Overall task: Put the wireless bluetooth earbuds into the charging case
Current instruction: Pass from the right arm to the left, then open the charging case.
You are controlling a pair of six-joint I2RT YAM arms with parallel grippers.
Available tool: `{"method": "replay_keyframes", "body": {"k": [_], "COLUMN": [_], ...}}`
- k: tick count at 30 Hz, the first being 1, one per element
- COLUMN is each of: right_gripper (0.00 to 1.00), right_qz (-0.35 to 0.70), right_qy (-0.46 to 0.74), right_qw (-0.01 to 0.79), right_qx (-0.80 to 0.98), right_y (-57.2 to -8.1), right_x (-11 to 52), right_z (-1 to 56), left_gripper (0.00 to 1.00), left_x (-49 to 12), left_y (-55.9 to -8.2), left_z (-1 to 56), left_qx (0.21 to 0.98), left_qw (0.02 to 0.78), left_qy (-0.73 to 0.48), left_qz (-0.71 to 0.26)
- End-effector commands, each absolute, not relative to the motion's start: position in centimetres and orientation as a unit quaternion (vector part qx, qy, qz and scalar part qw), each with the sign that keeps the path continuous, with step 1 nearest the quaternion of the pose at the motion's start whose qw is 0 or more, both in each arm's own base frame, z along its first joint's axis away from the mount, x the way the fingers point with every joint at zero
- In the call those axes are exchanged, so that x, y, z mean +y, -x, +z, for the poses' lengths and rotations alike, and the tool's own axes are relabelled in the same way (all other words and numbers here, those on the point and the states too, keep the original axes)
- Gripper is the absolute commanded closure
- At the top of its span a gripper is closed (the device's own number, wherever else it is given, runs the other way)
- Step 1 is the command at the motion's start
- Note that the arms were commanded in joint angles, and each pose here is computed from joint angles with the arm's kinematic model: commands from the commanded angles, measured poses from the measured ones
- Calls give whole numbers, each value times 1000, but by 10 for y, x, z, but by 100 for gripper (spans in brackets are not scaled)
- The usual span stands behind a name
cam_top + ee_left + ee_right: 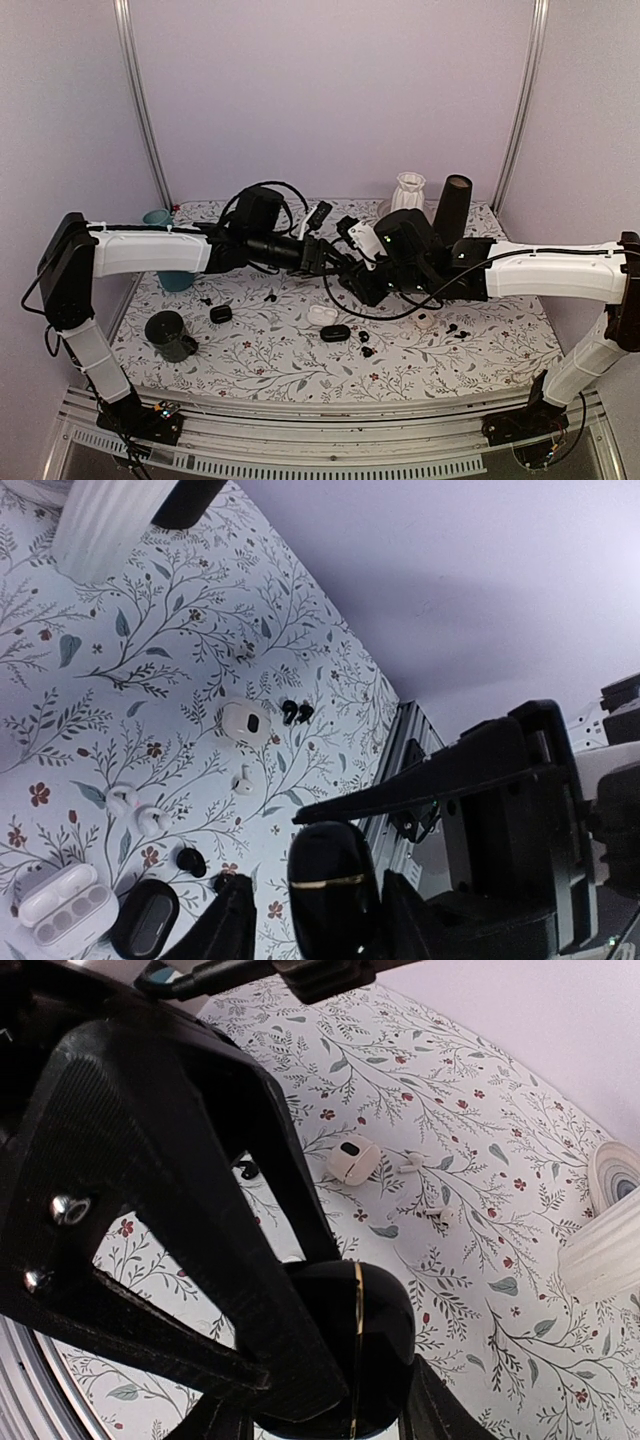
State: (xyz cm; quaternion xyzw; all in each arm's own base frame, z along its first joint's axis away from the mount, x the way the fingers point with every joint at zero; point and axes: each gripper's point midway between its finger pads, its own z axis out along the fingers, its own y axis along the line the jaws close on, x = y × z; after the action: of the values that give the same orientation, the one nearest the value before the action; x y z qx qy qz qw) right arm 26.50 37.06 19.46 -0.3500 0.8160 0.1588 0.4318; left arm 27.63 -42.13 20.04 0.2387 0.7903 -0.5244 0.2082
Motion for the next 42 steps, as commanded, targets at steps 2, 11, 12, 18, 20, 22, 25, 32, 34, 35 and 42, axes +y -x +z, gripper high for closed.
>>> {"method": "replay_keyframes", "body": {"k": [2,11,12,18,20,22,25,32,34,35,42], "right_gripper": [69,44,39,11,5,3,1,1,1,1,3], "right_qz": [174,190,194,237,262,301,361,436,455,464,530], "right_qy": [353,330,326,289,273,249,211,182,188,187,201], "right_qw": [441,450,455,473,481,496,517,542,534,528,484], "right_qx": [807,808,806,798,791,775,747,695,688,687,667], "right_y": [-262,-263,-263,-265,-267,-267,-265,-262,-260,-260,-248], "right_x": [379,377,376,368,362,358,348,352,359,362,378], "right_z": [205,213,216,238,250,268,290,347,356,358,359], "left_gripper": [66,100,100,100,100,100,100,100,100,100,100], "left_x": [-427,-423,-422,-400,-390,-381,-370,-362,-359,-358,-358], "left_y": [-279,-277,-276,-286,-289,-290,-289,-288,-287,-287,-251], "left_z": [213,225,228,253,260,271,292,317,324,327,353], "left_qx": [777,760,756,737,729,717,690,668,662,660,578], "left_qw": [230,249,254,310,327,347,382,415,431,438,457], "left_qy": [-245,-254,-255,-247,-243,-241,-240,-228,-224,-223,-313], "left_qz": [-532,-544,-547,-548,-550,-554,-566,-574,-571,-568,-600]}}
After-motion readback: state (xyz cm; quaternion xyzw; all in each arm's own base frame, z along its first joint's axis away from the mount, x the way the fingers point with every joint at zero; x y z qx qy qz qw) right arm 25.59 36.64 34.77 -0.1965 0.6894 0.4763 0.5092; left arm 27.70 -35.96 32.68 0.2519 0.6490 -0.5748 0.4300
